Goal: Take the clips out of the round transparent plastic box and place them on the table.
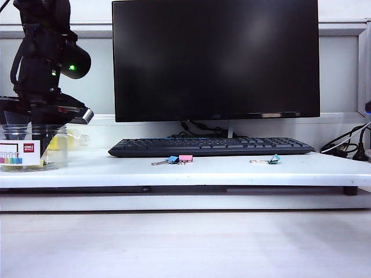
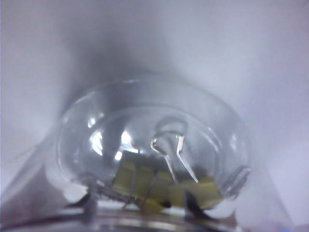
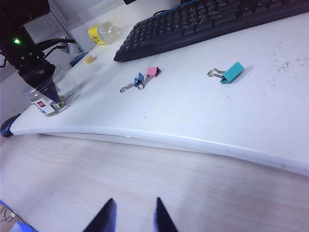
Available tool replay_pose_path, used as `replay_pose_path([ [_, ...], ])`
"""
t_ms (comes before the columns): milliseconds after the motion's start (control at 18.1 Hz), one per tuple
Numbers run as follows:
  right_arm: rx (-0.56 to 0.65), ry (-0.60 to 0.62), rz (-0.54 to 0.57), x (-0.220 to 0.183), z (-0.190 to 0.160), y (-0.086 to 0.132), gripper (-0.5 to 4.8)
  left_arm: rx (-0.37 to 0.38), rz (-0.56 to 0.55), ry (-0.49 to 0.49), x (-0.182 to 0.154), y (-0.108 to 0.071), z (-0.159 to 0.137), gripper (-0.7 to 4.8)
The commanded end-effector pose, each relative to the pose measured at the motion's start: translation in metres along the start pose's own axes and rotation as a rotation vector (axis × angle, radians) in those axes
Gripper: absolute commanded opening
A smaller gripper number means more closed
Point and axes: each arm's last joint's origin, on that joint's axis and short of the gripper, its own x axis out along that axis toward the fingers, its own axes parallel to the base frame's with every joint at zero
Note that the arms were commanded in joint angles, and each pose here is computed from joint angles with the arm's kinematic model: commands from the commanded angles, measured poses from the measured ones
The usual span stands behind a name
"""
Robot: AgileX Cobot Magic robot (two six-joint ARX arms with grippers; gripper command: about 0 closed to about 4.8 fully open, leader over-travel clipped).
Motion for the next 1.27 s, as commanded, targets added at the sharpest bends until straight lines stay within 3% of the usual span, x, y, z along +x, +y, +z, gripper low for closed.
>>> replay_pose_path([
  [55, 0.004, 0.009, 0.006, 0.000, -0.001, 0.000, 1.08, -0.005, 0.002, 0.006, 0.004, -0.001, 0.002, 2.13],
  [111, 0.004, 0.009, 0.006, 0.000, -0.001, 0.000, 1.08, -0.005, 0.002, 0.005, 0.005, -0.001, 0.003, 1.57],
  [443, 0.004, 0.009, 0.007, 0.000, -0.001, 0.000, 1.08, -0.008, 0.006, -0.020, 0.005, 0.000, 0.005, 1.41],
  [554, 0.004, 0.009, 0.007, 0.000, -0.001, 0.000, 1.08, -0.010, 0.007, -0.040, 0.005, 0.000, 0.007, 1.10],
  [941, 0.005, 0.009, 0.007, 0.000, -0.001, 0.000, 1.08, -0.012, 0.009, -0.058, 0.009, 0.000, 0.012, 1.11],
  [1107, 0.005, 0.010, 0.007, 0.000, -0.001, 0.000, 1.08, -0.013, 0.009, -0.067, 0.010, 0.000, 0.013, 1.65],
  [1273, 0.005, 0.010, 0.007, 0.000, -0.001, 0.000, 1.08, -0.014, 0.009, -0.067, 0.011, 0.000, 0.014, 1.83],
])
